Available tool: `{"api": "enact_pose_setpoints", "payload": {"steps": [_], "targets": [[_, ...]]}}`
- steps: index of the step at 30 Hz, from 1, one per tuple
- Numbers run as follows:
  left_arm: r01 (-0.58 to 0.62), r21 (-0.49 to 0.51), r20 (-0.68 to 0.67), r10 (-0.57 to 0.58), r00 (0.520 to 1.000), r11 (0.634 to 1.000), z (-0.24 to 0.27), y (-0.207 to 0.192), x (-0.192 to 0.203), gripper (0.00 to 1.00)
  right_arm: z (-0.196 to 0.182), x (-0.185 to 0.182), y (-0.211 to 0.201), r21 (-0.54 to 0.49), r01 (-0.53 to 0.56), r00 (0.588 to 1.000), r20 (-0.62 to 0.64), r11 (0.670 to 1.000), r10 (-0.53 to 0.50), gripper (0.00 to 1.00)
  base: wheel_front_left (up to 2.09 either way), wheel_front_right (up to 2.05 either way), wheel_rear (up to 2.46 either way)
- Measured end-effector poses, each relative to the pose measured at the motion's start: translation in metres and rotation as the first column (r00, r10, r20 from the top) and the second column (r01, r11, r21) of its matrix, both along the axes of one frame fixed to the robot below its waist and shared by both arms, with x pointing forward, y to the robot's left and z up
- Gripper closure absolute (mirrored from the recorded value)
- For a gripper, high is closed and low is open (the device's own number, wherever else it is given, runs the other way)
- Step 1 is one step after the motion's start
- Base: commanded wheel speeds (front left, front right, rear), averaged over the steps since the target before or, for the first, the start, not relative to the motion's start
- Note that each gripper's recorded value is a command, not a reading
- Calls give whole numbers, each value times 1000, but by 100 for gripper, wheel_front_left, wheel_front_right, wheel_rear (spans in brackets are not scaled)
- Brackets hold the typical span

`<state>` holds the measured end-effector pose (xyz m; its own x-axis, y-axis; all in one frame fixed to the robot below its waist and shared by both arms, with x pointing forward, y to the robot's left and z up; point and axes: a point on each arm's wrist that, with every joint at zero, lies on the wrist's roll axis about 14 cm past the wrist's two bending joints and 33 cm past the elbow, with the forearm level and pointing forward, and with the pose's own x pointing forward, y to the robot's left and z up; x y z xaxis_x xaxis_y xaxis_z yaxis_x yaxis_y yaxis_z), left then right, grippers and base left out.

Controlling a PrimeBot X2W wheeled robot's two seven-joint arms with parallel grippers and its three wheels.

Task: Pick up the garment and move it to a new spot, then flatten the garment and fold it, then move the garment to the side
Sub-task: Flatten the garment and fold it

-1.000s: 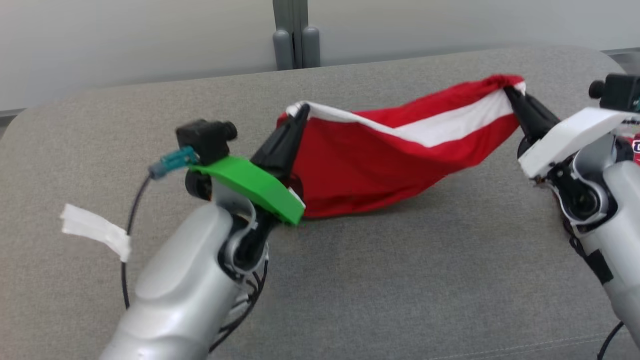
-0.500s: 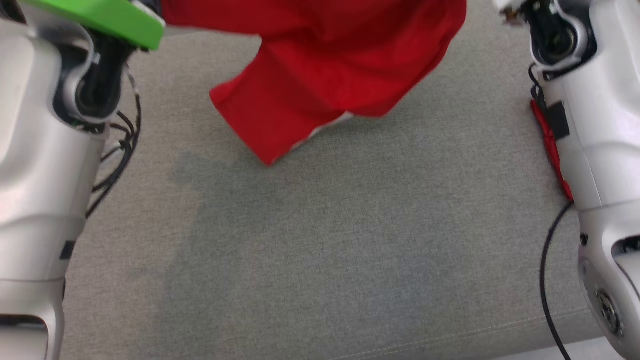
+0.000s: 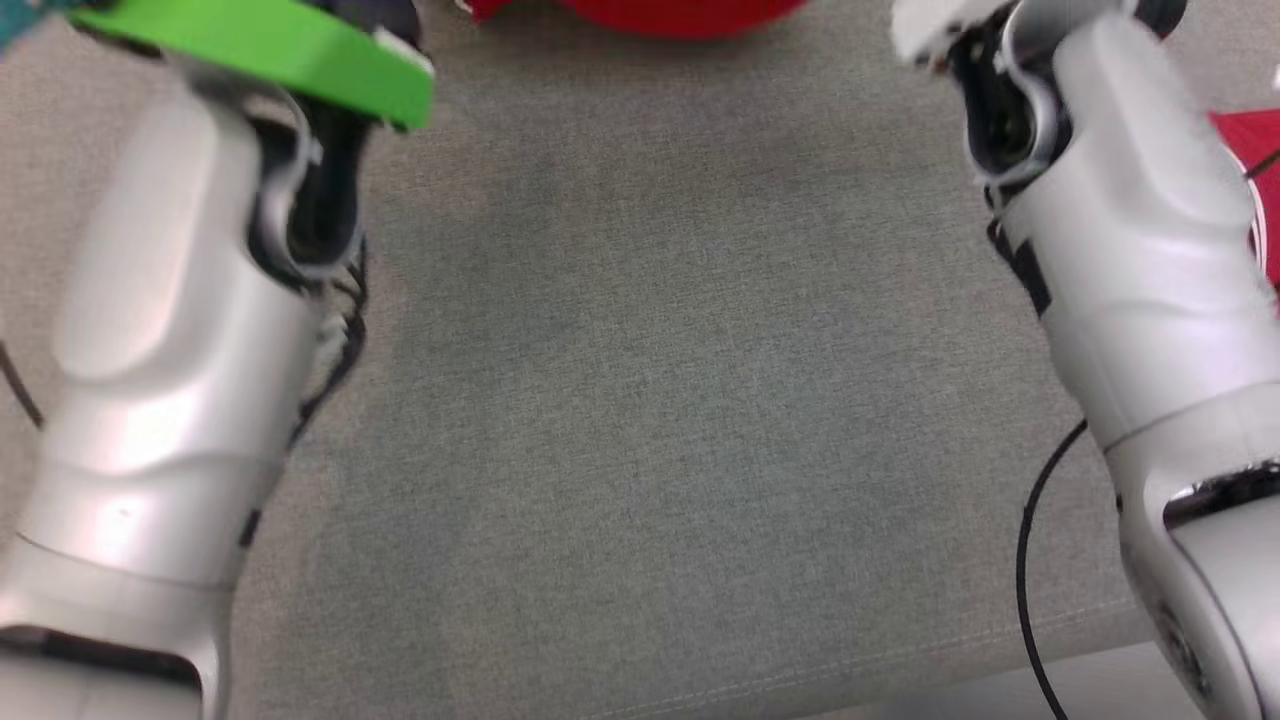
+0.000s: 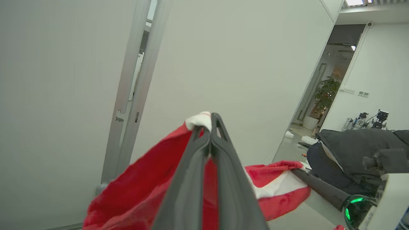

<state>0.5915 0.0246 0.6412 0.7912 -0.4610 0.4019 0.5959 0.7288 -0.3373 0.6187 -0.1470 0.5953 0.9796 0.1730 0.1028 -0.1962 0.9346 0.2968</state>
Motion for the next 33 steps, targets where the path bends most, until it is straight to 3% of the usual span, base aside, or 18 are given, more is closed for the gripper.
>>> {"api": "enact_pose_setpoints", "payload": {"steps": [4, 9, 15, 22, 25, 30, 33], "targets": [[54, -50, -134, -60, 989, 997, -47, -9, -35, 100, -70, -31, 13, -50, -96, 970, -227, 994, 83, 100, 0, 0, 0], [86, -81, -292, -107, 950, 993, -98, -2, -97, 100, -138, -96, -7, -51, -161, 862, -494, 986, 115, 100, 0, 0, 0], [111, -126, -481, -159, 862, 986, -142, 12, -177, 100, -164, -169, -26, -92, -227, 780, -614, 970, 124, 100, 0, 0, 0], [162, -140, -654, -214, 726, 977, -172, 24, -260, 100, -163, -224, -36, -146, -264, 773, -623, 953, 119, 100, 0, 0, 0], [185, -148, -706, -234, 668, 972, -179, 29, -290, 100, -165, -244, -29, -138, -295, 753, -643, 946, 141, 100, 0, 0, 0], [234, -200, -790, -297, 536, 952, -185, 26, -339, 100, -174, -272, -37, -170, -334, 691, -713, 927, 118, 100, 0, 0, 0], [247, -207, -813, -307, 494, 947, -183, 29, -355, 100, -179, -291, -40, -180, -360, 644, -758, 915, 105, 100, 0, 0, 0]]}}
